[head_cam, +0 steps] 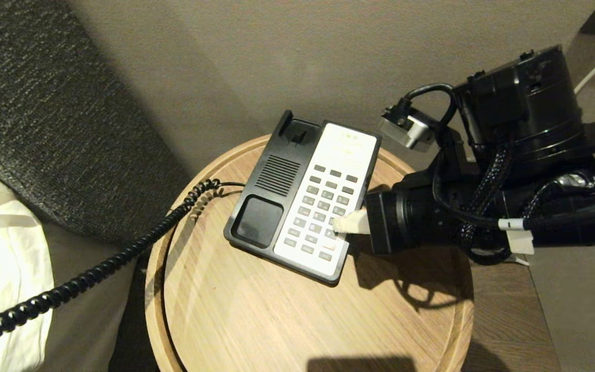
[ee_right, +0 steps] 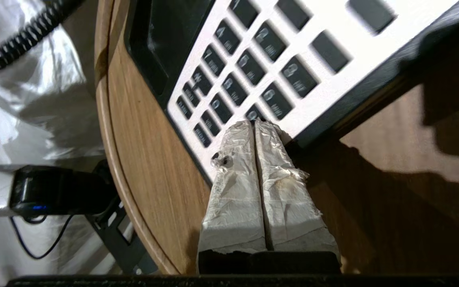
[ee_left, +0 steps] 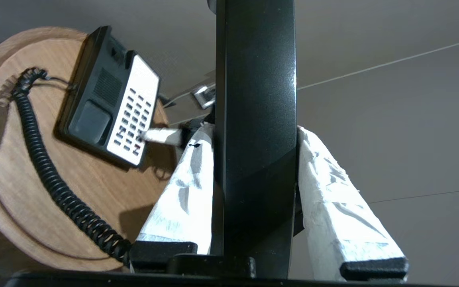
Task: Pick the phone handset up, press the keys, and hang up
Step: Dial the number
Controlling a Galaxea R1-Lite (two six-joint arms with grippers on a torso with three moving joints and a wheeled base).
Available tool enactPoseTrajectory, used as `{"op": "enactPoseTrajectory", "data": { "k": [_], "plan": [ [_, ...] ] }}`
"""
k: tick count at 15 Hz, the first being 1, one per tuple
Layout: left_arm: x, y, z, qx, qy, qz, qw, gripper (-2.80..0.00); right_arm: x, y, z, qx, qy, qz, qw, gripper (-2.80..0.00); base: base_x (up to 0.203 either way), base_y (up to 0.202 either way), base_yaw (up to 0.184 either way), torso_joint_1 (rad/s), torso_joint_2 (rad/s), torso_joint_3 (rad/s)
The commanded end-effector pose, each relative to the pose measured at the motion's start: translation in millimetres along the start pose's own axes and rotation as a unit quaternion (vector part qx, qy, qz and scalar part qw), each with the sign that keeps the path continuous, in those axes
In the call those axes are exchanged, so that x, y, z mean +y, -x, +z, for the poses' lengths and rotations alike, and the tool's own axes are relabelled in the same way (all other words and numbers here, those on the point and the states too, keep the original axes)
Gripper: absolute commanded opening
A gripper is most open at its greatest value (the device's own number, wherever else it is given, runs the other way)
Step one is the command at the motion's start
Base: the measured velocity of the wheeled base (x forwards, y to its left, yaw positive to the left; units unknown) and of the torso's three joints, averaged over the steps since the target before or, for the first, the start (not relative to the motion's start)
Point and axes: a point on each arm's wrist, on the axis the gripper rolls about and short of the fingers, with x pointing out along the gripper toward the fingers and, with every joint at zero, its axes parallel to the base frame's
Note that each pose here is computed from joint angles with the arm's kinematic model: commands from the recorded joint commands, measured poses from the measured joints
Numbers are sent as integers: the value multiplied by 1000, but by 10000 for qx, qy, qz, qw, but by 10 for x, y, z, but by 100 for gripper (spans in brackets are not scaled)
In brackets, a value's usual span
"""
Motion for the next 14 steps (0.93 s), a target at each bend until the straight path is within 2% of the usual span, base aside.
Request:
{"op": "enactPoseTrajectory", "data": {
  "k": [1,4,7,10,12,13,14],
  "plan": [
    [19,17,-18,14,24,9,10000,-280,103,101,36,-243,73,-48,9997,-280,0,0,0,0,0,0],
    [3,3,-4,8,20,2,10000,-280,281,251,145,-612,202,-2,9979,-280,0,0,0,0,0,0],
    [12,25,-11,8,20,-10,10000,-280,429,401,216,-948,524,-109,9941,-280,0,0,0,0,0,0],
    [16,36,-14,14,20,-3,10000,-280,417,443,179,-822,548,-146,9950,-280,0,0,0,0,0,0],
    [26,34,-25,29,19,13,10000,-280,382,475,46,-347,606,-175,9974,-280,0,0,0,0,0,0],
    [23,29,-22,18,20,2,10000,-280,373,491,-2,-130,606,-62,9981,-76,0,0,0,0,0,0],
    [23,29,-22,18,21,2,10000,-280,362,474,-69,56,625,-23,9980,0,0,0,0,0,0,0]
  ]
}}
